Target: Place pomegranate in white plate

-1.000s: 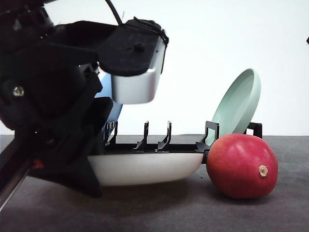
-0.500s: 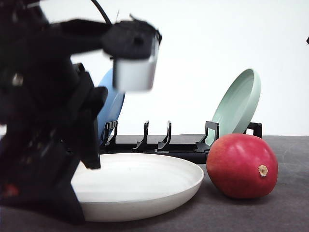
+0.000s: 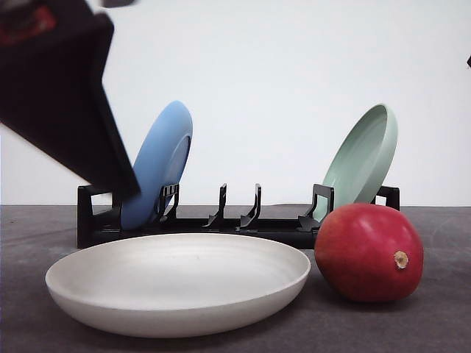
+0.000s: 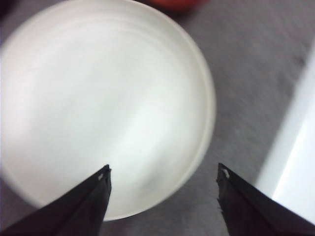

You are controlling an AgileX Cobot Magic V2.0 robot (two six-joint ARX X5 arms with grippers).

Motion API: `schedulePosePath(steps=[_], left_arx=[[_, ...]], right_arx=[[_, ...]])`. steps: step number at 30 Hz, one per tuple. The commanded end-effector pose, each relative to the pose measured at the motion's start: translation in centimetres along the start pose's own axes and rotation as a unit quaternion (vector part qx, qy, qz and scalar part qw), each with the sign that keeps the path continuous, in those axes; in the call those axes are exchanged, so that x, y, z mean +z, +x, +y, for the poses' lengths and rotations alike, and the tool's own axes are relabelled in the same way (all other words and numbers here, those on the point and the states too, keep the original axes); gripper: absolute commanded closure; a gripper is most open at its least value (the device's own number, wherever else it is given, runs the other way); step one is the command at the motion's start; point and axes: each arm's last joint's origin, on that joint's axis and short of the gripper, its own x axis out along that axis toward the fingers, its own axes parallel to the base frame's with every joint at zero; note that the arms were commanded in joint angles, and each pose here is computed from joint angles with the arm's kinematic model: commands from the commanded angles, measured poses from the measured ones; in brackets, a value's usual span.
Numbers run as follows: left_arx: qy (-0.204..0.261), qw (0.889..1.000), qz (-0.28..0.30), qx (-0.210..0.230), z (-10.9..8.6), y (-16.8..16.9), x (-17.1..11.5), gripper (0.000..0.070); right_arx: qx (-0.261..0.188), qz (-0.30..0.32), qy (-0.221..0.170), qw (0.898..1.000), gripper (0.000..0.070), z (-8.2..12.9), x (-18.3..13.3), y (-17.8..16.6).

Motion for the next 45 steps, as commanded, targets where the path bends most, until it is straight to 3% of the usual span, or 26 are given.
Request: schedulePosePath(steps=[1,10,19,25,35,40,45], left_arx=[[-0.055,0.998,-0.016,0.006,0.8,-0.7,0.3,0.0291],[-0.171,0.977,-0.079,0.101,5.7,-4.2,-1.0,0.0291],[-0.24,0.946,-0.125,0.18,8.3,-7.1,-3.3,0.0293],[-0.273,0.934,-0.151,0.173,9.2,-7.6,-4.9,0.0293],[-0.3,0.927,-0.156,0.162,10.0,-7.7,-6.0,0.0296],[-0.3,0.927,-0.156,0.162,10.0,-7.7,-6.0,0.0306],[-0.3,0.927,-0.156,0.163,10.0,-7.7,-6.0,0.0306]], right_arx=[[0.001,-0.009,-0.001,1.0,0.0344,0.1,0.4,-0.2],[0.001,-0.009,-0.001,1.0,0.0344,0.1,0.4,-0.2],[0.002,-0.009,0.02,1.0,0.0344,0.1,0.4,-0.2],[0.03,-0.009,0.046,0.998,0.0343,0.3,0.5,-0.1],[0.089,0.031,0.147,0.985,0.0343,1.4,0.6,0.6],[0.061,0.107,0.188,0.974,0.034,2.2,0.9,2.5],[0.04,0.166,0.174,0.97,0.0287,3.4,1.5,5.0]])
